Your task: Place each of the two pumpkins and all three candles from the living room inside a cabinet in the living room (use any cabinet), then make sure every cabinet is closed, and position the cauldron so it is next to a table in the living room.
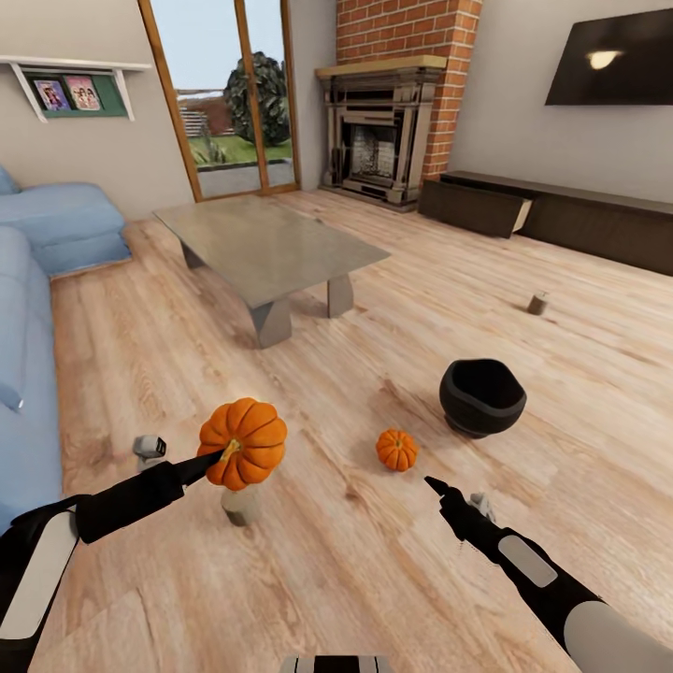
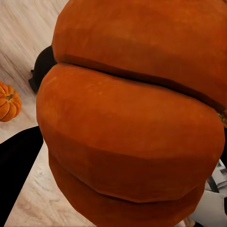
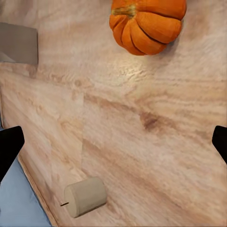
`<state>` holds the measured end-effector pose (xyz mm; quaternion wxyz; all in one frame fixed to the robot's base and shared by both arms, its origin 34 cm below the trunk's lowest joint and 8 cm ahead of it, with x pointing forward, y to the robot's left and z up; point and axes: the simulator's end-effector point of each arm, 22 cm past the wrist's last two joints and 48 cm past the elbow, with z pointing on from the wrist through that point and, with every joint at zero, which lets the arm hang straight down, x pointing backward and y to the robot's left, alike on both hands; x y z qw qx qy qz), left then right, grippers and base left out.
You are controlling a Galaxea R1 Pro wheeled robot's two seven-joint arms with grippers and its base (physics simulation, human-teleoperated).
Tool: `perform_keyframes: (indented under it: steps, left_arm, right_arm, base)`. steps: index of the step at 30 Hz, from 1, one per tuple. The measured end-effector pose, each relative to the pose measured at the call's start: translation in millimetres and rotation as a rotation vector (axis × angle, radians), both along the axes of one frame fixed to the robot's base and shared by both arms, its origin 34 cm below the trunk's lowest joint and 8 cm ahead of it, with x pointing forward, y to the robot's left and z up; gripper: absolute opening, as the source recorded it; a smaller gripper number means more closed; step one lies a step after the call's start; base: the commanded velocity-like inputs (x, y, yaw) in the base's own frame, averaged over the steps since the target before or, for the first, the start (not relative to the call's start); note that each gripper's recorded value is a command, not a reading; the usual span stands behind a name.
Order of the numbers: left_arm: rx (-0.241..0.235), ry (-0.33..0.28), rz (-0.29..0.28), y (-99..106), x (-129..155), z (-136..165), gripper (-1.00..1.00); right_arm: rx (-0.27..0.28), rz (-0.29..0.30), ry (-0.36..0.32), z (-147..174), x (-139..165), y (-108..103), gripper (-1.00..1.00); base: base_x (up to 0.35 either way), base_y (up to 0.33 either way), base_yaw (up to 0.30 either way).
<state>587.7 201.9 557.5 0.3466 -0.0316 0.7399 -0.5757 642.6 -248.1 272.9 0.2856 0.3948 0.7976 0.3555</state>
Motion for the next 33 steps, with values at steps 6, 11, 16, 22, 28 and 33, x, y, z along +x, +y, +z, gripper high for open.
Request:
perform_keyframes:
  steps: [6,11,16,22,28,33]
  left_arm:
    - [0.003,0.000,0.000,0.1,0.1,-0.5,-1.00]
    - [0.004,0.000,0.001,0.3,0.2,-1.1,-1.00]
    - [-0.004,0.001,0.000,0.0,0.0,0.3,-1.00]
    - [0.000,0.001,0.001,0.2,0.1,-0.4,-1.00]
    - [-0.005,0.003,0.000,0.1,0.1,-0.4,-1.00]
    - [-0.001,0.011,0.001,0.2,0.7,-5.4,-1.00]
  right_arm:
    - [-0.001,-0.002,0.004,-1.0,-0.6,-0.2,1.00]
    - [-0.004,-0.002,0.008,-2.1,-1.3,-0.6,1.00]
    - [-0.006,-0.002,0.010,-2.6,-1.6,-1.0,1.00]
    - [-0.006,-0.003,0.011,-2.9,-1.9,-1.5,1.00]
    - [-0.006,-0.003,0.012,-3.3,-2.0,-1.2,1.00]
    - [-0.006,-0.003,0.021,-8.3,-4.0,-1.2,1.00]
  base:
    - [0.277,-0.160,0.000]
    - [0.260,0.061,0.000]
    - [0.195,0.034,0.000]
    - [0.247,0.094,0.000]
    - [0.031,0.011,0.000]
    - [0.003,0.001,0.000]
